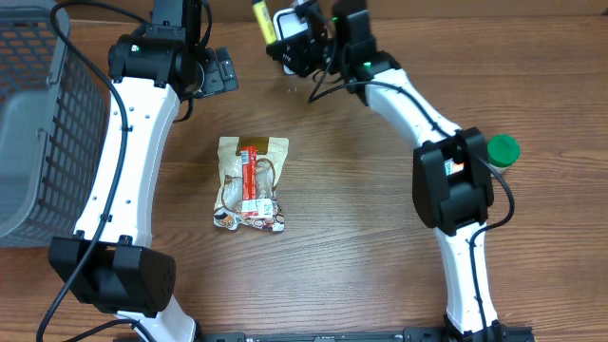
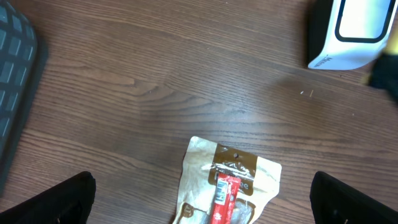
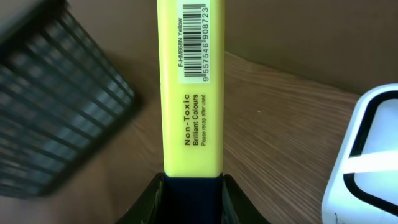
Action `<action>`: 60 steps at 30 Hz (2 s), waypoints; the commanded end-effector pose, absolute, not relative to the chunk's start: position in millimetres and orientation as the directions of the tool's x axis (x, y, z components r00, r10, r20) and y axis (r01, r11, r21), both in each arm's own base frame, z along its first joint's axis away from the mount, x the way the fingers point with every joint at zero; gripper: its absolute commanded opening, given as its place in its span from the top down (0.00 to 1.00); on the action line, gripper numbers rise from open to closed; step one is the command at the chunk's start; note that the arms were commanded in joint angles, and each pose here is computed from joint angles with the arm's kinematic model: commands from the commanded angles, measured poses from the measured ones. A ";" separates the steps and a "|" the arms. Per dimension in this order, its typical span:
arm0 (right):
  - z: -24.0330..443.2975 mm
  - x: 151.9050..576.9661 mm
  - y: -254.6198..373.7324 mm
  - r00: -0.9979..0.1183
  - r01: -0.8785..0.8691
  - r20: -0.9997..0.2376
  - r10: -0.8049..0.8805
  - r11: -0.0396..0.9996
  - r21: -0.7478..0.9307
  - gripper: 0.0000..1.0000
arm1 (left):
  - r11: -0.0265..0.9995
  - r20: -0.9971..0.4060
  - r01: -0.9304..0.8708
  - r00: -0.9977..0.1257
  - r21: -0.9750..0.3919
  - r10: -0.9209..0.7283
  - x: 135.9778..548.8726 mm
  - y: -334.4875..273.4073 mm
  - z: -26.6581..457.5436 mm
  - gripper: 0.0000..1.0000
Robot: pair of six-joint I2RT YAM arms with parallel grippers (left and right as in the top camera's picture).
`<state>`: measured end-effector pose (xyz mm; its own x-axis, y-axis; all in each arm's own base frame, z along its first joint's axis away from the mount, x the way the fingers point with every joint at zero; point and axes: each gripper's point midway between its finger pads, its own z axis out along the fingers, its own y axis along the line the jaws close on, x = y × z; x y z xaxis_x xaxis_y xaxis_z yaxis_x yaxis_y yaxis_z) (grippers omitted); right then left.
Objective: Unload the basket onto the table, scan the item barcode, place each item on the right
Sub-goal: 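Hold the highlighter barcode in front of the scanner window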
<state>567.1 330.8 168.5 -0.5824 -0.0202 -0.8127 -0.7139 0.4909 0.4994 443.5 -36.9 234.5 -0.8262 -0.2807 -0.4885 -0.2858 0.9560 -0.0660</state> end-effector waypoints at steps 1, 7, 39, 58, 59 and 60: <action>169.5 565.5 313.0 -0.772 -0.573 -0.629 0.085 0.335 0.748 0.97 | 0.960 -0.528 -0.271 -0.806 -0.073 -0.268 442.7 -36.8 253.0 0.00; 154.1 574.6 297.2 -0.864 -0.439 -0.482 0.146 0.253 0.862 0.97 | 0.960 -0.528 -0.271 -0.806 -0.073 -0.268 442.7 -36.8 253.2 0.00; 123.1 587.5 305.7 -0.958 0.047 0.017 0.287 0.099 0.994 0.97 | 0.960 -0.528 -0.271 -0.806 -0.073 -0.268 442.7 -36.8 253.2 0.00; 117.2 579.9 327.7 -0.955 0.104 0.070 0.289 0.103 0.989 0.97 | 0.960 -0.528 -0.271 -0.806 -0.073 -0.268 442.7 -36.8 253.0 0.00; 117.3 580.0 327.7 -0.955 0.103 0.070 0.289 0.103 0.989 0.97 | 0.960 -0.528 -0.271 -0.806 -0.073 -0.268 442.7 -36.8 253.2 0.00; 117.3 579.9 327.7 -0.955 0.103 0.070 0.289 0.103 0.989 0.97 | 0.960 -0.528 -0.271 -0.806 -0.073 -0.268 442.7 -36.8 253.2 0.00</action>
<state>579.2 323.4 118.6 -0.9565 0.2855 0.0603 0.0942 0.1067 0.9898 443.6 -36.9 234.5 -0.8260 -0.2807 -0.4888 -0.2857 0.9560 -0.0662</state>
